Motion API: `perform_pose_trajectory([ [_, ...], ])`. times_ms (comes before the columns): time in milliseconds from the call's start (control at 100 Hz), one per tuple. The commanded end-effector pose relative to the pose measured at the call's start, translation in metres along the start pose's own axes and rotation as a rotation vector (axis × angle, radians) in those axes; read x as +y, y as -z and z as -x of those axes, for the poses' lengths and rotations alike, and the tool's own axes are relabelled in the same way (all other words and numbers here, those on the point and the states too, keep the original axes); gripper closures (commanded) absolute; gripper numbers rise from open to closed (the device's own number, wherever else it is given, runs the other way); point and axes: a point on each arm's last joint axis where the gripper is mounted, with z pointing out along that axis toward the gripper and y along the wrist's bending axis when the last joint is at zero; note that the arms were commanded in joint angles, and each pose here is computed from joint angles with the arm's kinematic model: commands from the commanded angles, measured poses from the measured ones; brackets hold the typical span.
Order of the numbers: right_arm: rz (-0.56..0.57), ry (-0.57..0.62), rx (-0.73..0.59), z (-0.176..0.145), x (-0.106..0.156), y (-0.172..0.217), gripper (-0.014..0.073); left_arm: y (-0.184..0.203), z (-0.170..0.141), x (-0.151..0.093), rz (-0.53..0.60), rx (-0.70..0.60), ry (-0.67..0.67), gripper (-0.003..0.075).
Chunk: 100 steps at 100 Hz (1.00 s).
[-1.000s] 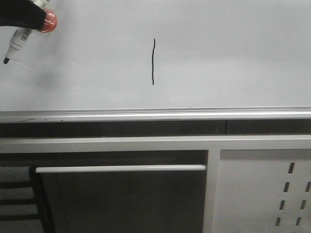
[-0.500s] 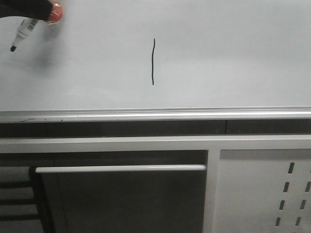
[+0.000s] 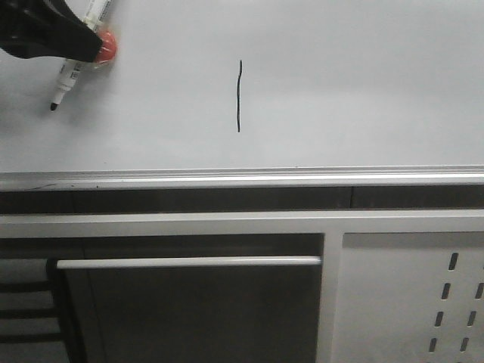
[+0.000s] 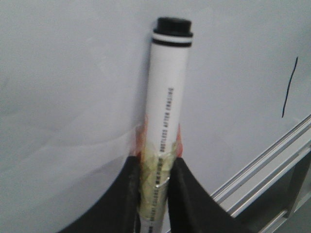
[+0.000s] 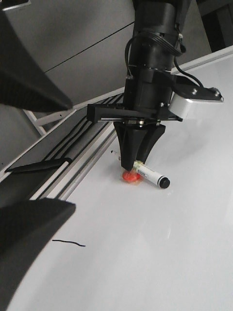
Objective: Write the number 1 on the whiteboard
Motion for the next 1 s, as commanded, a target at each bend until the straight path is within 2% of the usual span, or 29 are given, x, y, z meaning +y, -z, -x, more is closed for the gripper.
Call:
perform_pose_trajectory([
  [0,-0.039,-0.008,-0.071,0.013,-0.002,0.006,0.0242,0.002,0.020,0.009,0.041,-0.049,0.066,0.0741],
  [420,-0.047,-0.005,-0.074,0.013,-0.003,0.006,0.0242,-0.011,0.014,0.009,0.052,-0.001,0.040,0.0734],
  [730,-0.047,-0.005,-0.074,0.013,-0.003,0.006,0.0242,-0.006,0.016,0.012,0.083,-0.004,0.045,0.0512],
  [990,-0.053,-0.003,-0.078,0.014,-0.004,0.006,0.0242,-0.004,0.015,0.016,0.116,0.009,0.060,0.0411],
])
